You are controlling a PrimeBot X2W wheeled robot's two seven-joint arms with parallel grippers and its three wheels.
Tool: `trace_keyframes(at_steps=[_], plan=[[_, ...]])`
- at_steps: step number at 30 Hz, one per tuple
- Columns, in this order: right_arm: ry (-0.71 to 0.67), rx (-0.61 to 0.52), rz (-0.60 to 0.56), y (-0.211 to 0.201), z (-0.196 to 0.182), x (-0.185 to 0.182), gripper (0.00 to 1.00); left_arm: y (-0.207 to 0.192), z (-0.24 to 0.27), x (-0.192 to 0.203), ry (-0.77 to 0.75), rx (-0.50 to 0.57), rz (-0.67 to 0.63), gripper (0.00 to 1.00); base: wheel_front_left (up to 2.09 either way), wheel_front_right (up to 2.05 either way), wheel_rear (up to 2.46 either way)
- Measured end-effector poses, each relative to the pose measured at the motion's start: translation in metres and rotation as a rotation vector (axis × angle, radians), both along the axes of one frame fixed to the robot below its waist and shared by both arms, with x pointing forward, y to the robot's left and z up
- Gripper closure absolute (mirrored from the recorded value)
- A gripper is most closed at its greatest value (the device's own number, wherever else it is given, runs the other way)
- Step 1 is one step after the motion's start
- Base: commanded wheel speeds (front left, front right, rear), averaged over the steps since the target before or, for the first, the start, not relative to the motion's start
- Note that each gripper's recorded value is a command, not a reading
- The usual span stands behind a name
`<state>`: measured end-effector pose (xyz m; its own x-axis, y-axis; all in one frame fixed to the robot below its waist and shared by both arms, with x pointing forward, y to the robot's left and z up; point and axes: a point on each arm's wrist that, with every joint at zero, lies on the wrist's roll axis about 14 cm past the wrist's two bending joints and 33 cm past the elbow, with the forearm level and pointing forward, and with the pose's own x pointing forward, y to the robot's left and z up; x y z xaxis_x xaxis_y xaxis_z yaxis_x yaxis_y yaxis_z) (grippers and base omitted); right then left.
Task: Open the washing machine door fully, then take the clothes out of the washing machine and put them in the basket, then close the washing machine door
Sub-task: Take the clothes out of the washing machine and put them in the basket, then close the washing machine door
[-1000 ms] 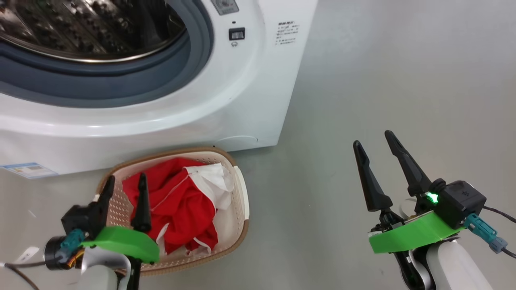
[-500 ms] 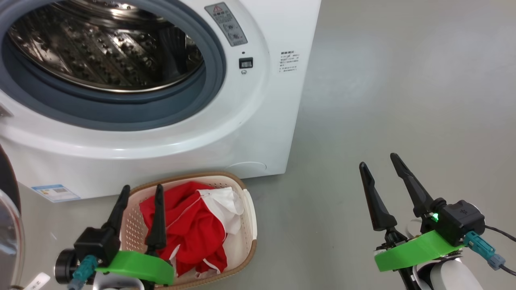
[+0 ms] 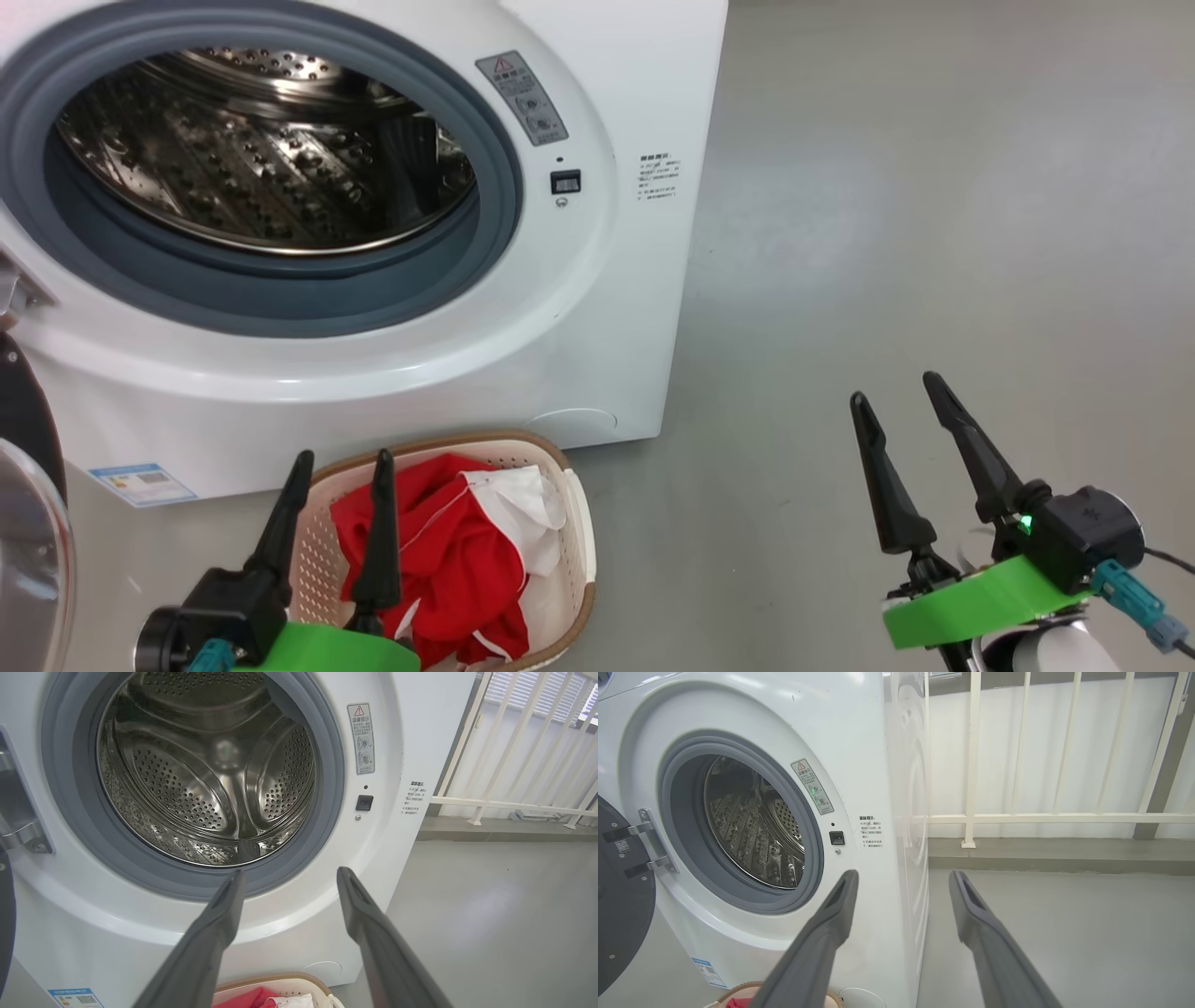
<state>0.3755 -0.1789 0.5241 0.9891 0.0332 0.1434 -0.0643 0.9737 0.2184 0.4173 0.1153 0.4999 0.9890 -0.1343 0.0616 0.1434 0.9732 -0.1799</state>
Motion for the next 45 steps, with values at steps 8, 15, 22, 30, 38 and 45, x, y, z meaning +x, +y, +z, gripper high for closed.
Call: trace_keyframes(at_steps=[8,15,22,30,38,45], plan=[[0.001,-0.007,-0.027,-0.008,0.0,-0.014,0.0,0.002,0.016,-0.012,-0.046,-0.003,0.014,0.0,0.0,0.0,0.0],[0.001,-0.004,-0.032,-0.009,0.0,-0.021,0.0,0.009,0.018,-0.024,-0.05,0.013,0.032,0.0,0.0,0.0,0.0],[-0.009,0.001,-0.02,-0.005,0.003,-0.023,0.0,0.016,0.017,-0.033,-0.046,0.032,0.053,0.0,0.0,0.0,0.0],[0.001,0.003,-0.008,-0.001,-0.001,-0.025,0.0,0.019,0.017,-0.037,-0.047,0.034,0.067,0.0,0.0,0.0,0.0],[-0.001,0.004,0.003,0.003,0.0,-0.024,0.0,0.022,0.02,-0.039,-0.055,0.035,0.082,0.0,0.0,0.0,0.0],[0.007,0.004,0.009,0.005,-0.003,-0.022,0.0,0.024,0.02,-0.038,-0.055,0.037,0.086,0.0,-0.2,0.17,0.03]])
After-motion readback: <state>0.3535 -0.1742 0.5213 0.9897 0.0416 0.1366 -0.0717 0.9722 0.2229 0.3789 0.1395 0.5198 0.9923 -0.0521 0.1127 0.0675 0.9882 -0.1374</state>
